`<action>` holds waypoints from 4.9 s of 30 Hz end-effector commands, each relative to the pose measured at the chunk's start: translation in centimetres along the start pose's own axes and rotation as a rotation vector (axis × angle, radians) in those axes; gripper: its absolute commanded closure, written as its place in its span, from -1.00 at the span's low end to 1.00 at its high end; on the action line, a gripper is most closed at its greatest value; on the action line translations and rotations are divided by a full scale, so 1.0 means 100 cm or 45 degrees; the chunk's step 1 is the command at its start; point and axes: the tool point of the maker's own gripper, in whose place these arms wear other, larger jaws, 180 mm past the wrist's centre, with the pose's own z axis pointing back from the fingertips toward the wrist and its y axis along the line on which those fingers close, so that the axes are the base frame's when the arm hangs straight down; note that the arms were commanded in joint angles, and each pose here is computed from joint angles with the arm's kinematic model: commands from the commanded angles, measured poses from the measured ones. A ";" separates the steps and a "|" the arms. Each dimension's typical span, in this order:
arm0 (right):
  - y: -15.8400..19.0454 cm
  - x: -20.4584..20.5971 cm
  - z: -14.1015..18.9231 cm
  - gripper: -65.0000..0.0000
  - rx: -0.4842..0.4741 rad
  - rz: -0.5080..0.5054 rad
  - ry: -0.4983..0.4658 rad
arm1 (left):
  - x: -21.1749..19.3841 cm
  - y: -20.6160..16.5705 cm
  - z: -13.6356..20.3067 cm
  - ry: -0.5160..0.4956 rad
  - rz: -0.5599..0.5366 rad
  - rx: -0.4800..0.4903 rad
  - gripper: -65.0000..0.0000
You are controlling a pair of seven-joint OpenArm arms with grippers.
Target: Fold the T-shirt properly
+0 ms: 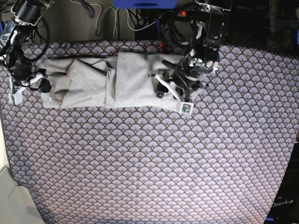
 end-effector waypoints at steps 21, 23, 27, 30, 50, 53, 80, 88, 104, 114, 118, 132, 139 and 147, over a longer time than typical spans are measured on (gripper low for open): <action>0.027 -0.003 -0.004 1.00 0.042 0.147 0.111 | 0.065 -0.010 0.022 -0.237 -0.035 -0.023 -0.02; 0.033 0.015 0.005 1.00 0.025 0.210 0.056 | 0.074 -0.013 0.028 -0.276 -0.038 -0.029 -0.02; 0.049 0.036 0.021 1.00 -0.001 0.312 0.000 | 0.092 -0.013 0.041 -0.349 -0.037 -0.021 -0.02; 0.061 0.044 0.033 1.00 -0.019 0.371 -0.012 | 0.093 0.013 0.044 -0.357 0.006 0.058 -0.02; 0.226 0.040 0.032 1.00 0.411 0.450 -0.071 | 0.071 0.191 0.118 -0.390 0.192 0.620 -0.02; 0.256 0.045 0.030 1.00 0.502 0.490 -0.094 | 0.067 0.202 0.126 -0.381 0.182 0.656 -0.02; 0.413 0.009 0.006 1.00 1.072 0.557 -0.070 | 0.043 0.231 0.152 -0.329 0.195 0.773 -0.02; 0.423 0.005 -0.008 1.00 1.100 0.568 -0.012 | 0.040 0.231 0.152 -0.319 0.193 0.773 -0.02; 0.448 -0.016 -0.001 0.24 1.186 0.653 0.041 | 0.038 0.224 0.148 -0.343 0.265 0.693 -0.02; 0.455 0.013 -0.004 0.11 1.187 0.679 -0.045 | 0.027 0.225 0.151 -0.308 0.257 0.708 -0.02; 0.432 0.031 -0.007 0.11 1.093 0.728 -0.076 | 0.026 0.234 0.157 -0.289 0.223 0.727 -0.02; 0.405 0.036 -0.043 0.11 0.964 0.889 0.060 | 0.021 0.272 0.196 -0.311 0.250 0.883 -0.02; 0.411 0.023 -0.050 0.11 0.975 0.947 0.130 | 0.012 0.275 0.202 -0.288 0.256 0.904 -0.02; 0.400 0.021 -0.056 0.11 0.921 0.985 0.143 | 0.012 0.275 0.202 -0.290 0.256 0.904 -0.02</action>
